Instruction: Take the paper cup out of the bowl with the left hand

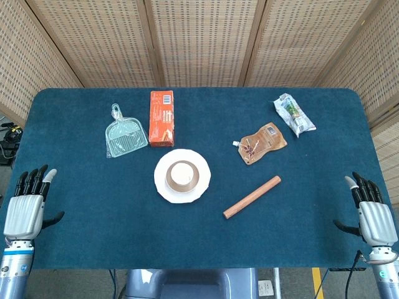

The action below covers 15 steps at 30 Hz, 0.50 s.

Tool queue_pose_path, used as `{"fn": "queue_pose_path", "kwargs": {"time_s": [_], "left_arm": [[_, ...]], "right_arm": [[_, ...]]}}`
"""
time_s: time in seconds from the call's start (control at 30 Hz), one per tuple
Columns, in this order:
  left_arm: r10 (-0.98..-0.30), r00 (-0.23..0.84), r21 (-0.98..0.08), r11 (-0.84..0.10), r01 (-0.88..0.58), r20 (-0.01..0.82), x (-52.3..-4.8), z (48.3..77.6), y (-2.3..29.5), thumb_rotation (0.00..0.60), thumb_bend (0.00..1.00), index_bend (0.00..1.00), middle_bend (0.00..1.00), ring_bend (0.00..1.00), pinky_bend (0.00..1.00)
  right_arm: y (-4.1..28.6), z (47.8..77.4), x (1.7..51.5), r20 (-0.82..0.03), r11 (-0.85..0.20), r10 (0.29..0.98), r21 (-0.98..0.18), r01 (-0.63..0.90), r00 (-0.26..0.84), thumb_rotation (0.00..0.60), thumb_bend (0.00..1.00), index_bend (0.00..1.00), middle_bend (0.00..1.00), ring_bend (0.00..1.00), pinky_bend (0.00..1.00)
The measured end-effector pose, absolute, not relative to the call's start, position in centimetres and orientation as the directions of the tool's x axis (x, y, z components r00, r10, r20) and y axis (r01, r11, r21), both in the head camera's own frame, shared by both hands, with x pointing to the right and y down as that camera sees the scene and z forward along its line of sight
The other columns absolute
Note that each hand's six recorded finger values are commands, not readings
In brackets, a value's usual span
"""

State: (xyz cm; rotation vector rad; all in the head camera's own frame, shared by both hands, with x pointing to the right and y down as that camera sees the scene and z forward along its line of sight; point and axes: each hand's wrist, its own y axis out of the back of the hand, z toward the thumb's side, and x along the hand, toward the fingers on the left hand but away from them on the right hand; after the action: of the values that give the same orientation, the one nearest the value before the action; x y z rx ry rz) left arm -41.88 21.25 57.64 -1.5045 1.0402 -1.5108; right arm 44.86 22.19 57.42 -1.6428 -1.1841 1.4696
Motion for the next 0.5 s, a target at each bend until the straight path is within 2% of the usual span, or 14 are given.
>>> {"fn": "queue_pose_path", "kwargs": {"time_s": [0.5], "left_arm": [[-0.906,0.007,-0.905,-0.424,-0.036,0.424,-40.5,58.7,20.4,0.6,0.07,0.0,0.0,0.0,0.0]], "right_arm": [[21.9,57.0,45.5,-0.403,-0.385,0.914,-0.895,0.224,-0.043,0.6,0.13,0.0,0.0,0.0,0.0]]}}
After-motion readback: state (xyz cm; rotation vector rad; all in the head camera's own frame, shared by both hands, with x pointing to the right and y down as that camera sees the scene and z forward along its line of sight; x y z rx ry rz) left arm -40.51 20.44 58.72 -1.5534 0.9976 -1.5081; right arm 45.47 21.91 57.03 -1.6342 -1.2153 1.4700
